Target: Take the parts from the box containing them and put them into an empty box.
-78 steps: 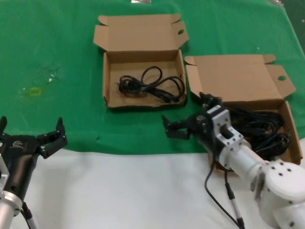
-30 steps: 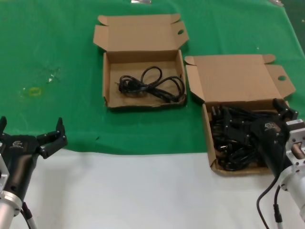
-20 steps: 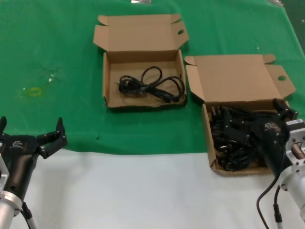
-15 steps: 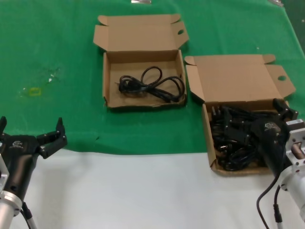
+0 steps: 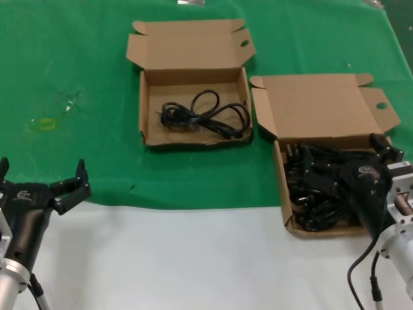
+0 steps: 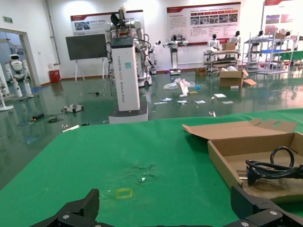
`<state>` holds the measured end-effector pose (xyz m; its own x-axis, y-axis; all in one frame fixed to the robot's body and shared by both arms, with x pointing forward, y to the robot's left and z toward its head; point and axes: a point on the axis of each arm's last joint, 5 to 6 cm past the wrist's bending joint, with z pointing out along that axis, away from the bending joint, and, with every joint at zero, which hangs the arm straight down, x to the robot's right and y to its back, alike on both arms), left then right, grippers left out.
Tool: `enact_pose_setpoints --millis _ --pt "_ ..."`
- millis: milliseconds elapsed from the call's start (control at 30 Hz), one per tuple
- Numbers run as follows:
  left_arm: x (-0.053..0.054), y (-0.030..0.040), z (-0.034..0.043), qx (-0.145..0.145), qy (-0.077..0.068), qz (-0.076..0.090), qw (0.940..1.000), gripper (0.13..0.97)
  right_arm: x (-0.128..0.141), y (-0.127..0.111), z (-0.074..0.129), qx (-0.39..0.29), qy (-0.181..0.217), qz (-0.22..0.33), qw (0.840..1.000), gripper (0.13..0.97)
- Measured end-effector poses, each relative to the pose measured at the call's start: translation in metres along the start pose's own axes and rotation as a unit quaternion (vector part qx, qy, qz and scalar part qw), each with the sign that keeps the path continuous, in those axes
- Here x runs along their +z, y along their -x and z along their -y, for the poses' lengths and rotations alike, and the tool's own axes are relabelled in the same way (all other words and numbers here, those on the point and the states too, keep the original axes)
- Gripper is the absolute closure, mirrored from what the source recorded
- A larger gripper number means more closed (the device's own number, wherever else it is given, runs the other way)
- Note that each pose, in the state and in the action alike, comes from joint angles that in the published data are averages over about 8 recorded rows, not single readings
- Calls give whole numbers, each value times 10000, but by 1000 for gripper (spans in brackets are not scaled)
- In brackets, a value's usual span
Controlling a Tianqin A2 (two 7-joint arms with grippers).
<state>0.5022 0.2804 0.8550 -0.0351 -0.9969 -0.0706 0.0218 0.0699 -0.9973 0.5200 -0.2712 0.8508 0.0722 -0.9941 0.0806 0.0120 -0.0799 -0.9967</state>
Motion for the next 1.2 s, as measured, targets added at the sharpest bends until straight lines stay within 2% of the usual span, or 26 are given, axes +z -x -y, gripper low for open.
enact_pose_setpoints --millis 1200 --pt "0 0 0 0 0 0 10000 132 0 0 0 0 0 0 10000 130"
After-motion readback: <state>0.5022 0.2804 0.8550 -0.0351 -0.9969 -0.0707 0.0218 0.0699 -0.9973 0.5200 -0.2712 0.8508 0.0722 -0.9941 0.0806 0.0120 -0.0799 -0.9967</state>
